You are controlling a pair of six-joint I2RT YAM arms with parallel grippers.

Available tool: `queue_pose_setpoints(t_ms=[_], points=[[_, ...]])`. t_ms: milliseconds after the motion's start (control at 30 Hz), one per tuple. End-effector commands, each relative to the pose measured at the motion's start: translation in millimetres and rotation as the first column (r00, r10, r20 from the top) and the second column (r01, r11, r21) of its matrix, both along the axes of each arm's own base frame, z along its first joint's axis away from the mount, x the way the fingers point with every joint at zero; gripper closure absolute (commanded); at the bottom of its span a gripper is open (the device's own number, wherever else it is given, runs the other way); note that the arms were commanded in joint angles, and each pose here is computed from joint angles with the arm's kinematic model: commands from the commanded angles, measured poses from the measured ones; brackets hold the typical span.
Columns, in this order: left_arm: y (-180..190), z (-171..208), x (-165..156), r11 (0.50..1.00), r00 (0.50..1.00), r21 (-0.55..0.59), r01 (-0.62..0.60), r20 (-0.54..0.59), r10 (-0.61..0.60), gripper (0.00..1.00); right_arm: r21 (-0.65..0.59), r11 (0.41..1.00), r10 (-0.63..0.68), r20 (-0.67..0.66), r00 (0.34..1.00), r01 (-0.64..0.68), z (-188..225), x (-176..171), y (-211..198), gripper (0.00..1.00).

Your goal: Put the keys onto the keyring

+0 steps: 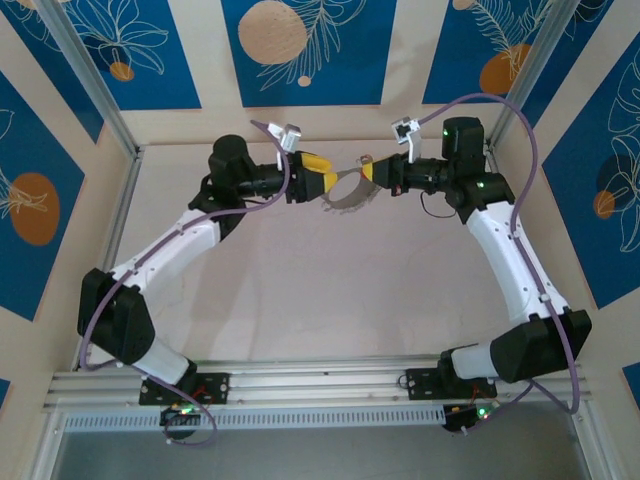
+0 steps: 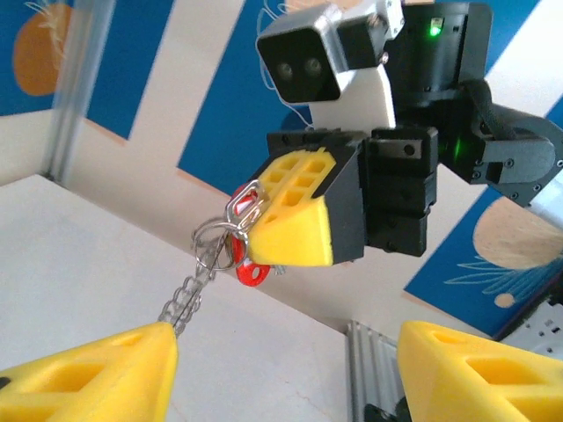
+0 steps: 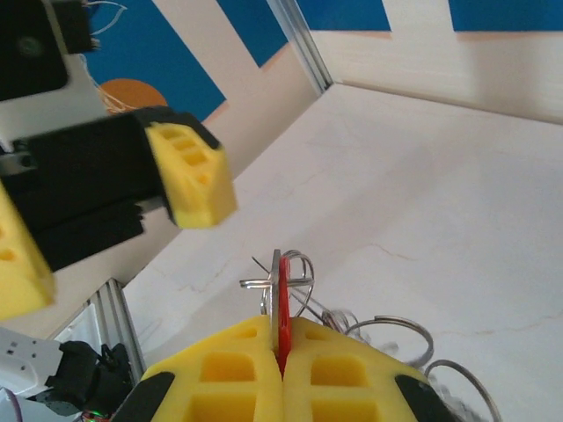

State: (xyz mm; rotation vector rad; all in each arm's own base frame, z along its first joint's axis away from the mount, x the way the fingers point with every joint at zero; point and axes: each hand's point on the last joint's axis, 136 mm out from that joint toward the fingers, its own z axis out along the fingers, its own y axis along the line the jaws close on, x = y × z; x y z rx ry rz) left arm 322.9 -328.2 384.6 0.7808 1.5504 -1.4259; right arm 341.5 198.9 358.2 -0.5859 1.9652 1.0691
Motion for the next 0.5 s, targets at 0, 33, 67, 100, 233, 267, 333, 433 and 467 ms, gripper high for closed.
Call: queue_pose_setpoints(t_ms=[0, 33, 67, 100, 233, 267, 333, 433, 467], points=[[18, 14, 8, 0.993, 0.993, -0.037, -0.114, 0.039, 0.116, 0.32, 0.004, 1.000, -0.021, -0.003, 1.000, 0.021, -10, 13, -1, 1.00], [21, 12, 8, 0.991, 0.991, -0.038, -0.127, 0.036, 0.129, 0.32, 0.004, 1.000, -0.023, -0.010, 1.000, 0.023, -13, 16, 0, 1.00], [24, 11, 8, 0.989, 0.989, -0.040, -0.142, 0.037, 0.143, 0.32, 0.004, 1.000, -0.027, -0.020, 0.999, 0.027, -18, 20, 0, 1.00], [27, 10, 9, 0.986, 0.986, -0.040, -0.160, 0.031, 0.161, 0.32, 0.005, 0.999, -0.034, -0.029, 0.999, 0.034, -22, 24, 1, 1.00], [37, 1, 7, 0.978, 0.978, -0.030, -0.207, 0.029, 0.208, 0.31, 0.010, 0.998, -0.057, -0.066, 0.996, 0.057, -38, 42, 2, 1.00], [41, 0, 6, 0.976, 0.976, -0.031, -0.216, 0.032, 0.217, 0.31, 0.011, 0.998, -0.061, -0.075, 0.995, 0.062, -42, 48, 3, 1.00], [45, -5, 3, 0.972, 0.972, -0.028, -0.234, 0.032, 0.235, 0.30, 0.012, 0.997, -0.075, -0.096, 0.993, 0.077, -50, 59, 4, 1.00], [49, -9, -1, 0.969, 0.969, -0.023, -0.245, 0.033, 0.246, 0.29, 0.012, 0.996, -0.088, -0.128, 0.988, 0.090, -63, 78, 7, 1.00], [51, -10, -1, 0.969, 0.968, -0.023, -0.248, 0.033, 0.248, 0.29, 0.011, 0.995, -0.094, -0.139, 0.986, 0.096, -67, 85, 8, 1.00]])
